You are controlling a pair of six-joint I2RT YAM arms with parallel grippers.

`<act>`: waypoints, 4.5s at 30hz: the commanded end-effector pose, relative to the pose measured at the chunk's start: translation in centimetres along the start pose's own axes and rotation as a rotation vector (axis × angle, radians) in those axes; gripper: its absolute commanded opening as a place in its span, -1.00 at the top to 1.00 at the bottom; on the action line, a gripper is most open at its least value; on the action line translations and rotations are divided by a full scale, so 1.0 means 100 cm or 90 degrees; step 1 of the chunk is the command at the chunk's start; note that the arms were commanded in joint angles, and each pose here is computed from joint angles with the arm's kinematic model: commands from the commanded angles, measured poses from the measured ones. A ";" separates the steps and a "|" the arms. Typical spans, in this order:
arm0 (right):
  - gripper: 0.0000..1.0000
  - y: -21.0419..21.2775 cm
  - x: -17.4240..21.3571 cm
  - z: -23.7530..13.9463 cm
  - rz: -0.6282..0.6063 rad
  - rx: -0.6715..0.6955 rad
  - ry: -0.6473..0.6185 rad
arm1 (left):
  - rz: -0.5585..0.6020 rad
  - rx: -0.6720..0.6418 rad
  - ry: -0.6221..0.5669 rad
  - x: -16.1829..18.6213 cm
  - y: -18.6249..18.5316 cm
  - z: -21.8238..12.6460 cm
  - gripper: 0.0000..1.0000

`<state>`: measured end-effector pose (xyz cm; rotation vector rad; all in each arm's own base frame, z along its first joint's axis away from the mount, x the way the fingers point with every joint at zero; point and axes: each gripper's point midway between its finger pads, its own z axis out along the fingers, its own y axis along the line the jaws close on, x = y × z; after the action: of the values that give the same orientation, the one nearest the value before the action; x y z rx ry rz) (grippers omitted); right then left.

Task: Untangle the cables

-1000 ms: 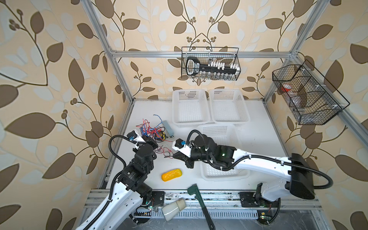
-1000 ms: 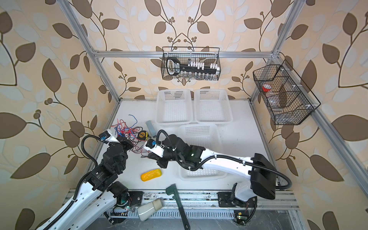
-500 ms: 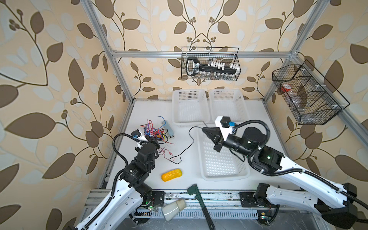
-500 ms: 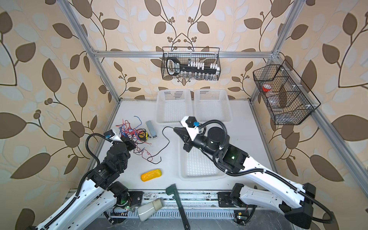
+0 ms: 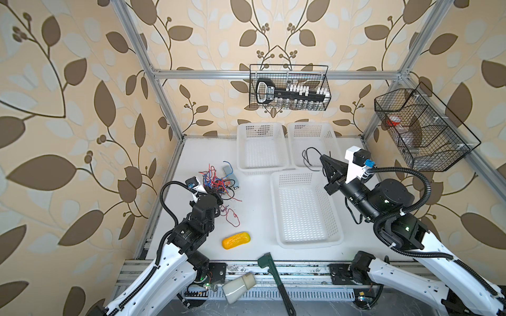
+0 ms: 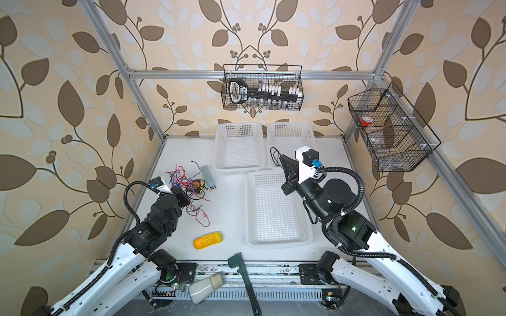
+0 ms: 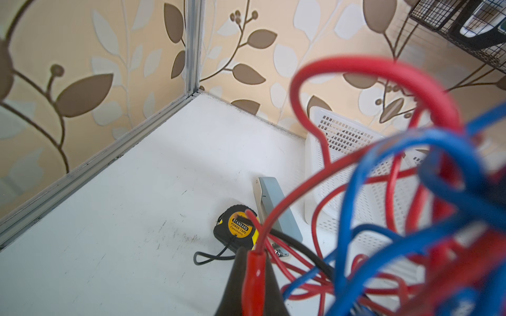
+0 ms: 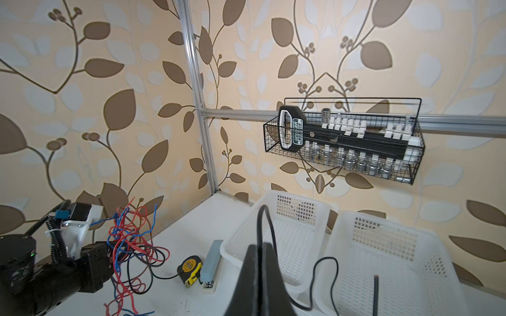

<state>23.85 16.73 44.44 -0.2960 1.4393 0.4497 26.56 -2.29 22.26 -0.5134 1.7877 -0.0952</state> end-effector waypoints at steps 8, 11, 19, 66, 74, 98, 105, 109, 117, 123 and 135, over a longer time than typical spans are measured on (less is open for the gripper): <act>1.00 -0.004 0.060 0.002 -0.008 0.009 0.093 | -0.032 0.098 -0.013 -0.015 -0.033 -0.001 1.00; 1.00 -0.006 0.082 0.003 -0.004 0.018 0.119 | -0.025 0.145 -0.009 -0.014 -0.047 -0.003 1.00; 1.00 -0.014 0.177 0.008 0.022 0.061 0.237 | -0.008 0.281 0.001 -0.010 -0.083 -0.013 1.00; 0.45 0.171 0.177 0.077 0.083 -0.385 0.225 | -0.044 0.450 0.070 0.013 -0.121 -0.032 1.00; 1.00 0.156 0.187 0.082 0.070 -0.338 0.238 | -0.040 0.431 0.056 0.011 -0.114 -0.031 1.00; 1.00 -0.039 0.154 0.056 0.035 0.124 0.191 | -0.034 0.080 0.054 0.027 -0.016 0.002 1.00; 1.00 -0.074 0.123 0.034 0.044 0.193 0.149 | -0.025 0.063 0.053 0.029 -0.011 0.003 1.00; 1.00 -0.090 0.102 0.018 0.060 0.223 0.116 | -0.023 0.060 0.055 0.030 -0.011 0.004 1.00; 1.00 -0.096 0.076 0.001 0.070 0.237 0.087 | -0.022 0.064 0.061 0.033 -0.013 0.007 1.00; 1.00 -0.095 0.075 -0.001 0.073 0.232 0.085 | -0.023 0.074 0.067 0.036 -0.015 0.006 1.00; 1.00 -0.130 0.053 -0.028 0.039 0.372 0.061 | -0.023 0.087 0.067 0.037 -0.020 0.007 1.00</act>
<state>28.55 7.29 35.59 0.1087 1.6583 0.1529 26.69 -5.29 18.16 -0.4227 1.9141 -0.2355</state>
